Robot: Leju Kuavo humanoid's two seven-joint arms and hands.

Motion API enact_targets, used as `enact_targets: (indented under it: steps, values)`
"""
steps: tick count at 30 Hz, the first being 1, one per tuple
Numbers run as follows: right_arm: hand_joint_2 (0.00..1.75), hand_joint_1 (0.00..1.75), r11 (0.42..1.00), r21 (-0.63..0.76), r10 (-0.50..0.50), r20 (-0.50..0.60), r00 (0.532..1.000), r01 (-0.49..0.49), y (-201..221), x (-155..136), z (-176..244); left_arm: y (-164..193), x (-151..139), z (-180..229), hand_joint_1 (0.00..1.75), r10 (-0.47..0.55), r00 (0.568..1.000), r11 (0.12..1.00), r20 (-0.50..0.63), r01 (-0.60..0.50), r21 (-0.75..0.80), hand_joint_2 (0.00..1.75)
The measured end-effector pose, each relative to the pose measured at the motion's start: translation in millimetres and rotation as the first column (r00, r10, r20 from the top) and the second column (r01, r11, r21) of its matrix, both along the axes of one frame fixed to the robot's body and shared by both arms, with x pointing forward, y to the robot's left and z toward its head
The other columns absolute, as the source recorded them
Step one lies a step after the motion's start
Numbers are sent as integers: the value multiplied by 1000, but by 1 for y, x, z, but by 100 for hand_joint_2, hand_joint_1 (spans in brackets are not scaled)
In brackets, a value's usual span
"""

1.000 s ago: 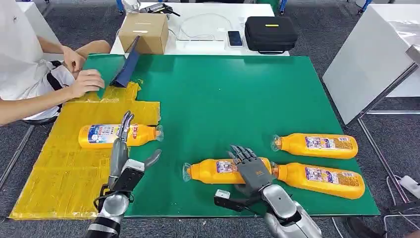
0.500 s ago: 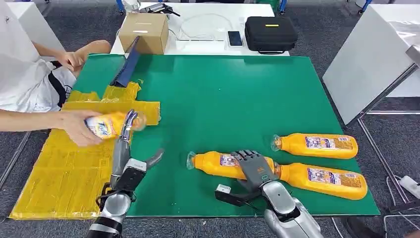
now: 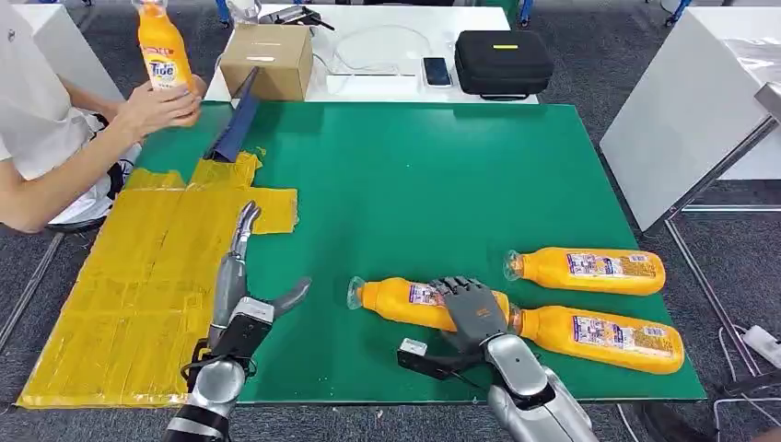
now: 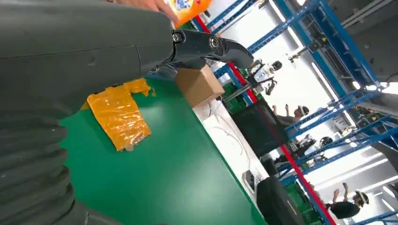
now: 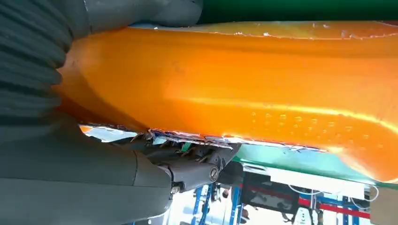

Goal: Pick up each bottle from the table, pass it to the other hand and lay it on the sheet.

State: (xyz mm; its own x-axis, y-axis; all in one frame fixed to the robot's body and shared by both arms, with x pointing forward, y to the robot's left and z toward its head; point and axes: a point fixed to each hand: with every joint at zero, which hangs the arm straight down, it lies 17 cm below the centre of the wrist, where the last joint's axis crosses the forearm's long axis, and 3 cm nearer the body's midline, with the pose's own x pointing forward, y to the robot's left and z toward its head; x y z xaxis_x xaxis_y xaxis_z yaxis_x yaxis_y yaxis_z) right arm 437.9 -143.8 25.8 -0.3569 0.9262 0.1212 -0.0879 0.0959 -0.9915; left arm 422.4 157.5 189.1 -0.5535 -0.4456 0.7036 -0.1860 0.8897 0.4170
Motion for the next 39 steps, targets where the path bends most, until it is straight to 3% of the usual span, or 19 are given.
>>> enact_targets:
  steps: [5,8,17,25,33,39]
  values:
    - [175,175,989,147,-7,63,998,-2,9,-4,23,-8,-2,0,0,-52,998,998,-18,52,-25,175]
    - [175,175,959,284,-46,173,984,-5,16,-2,66,-24,-5,1,0,-117,993,993,-37,115,-40,175]
    - [175,175,777,624,-200,377,904,-88,6,-20,168,-76,-16,-3,0,-321,939,943,-120,305,-133,175]
    - [175,175,741,666,-243,390,888,-90,-1,-26,183,-89,-21,-2,0,-359,925,929,-124,342,-141,175]
    - [175,175,627,767,-226,350,909,-140,2,-30,191,-115,-25,-14,0,-555,805,818,-210,482,-313,175]
    - [175,175,586,797,-197,315,928,-146,11,-32,186,-123,-27,-13,0,-583,785,798,-211,505,-328,175]
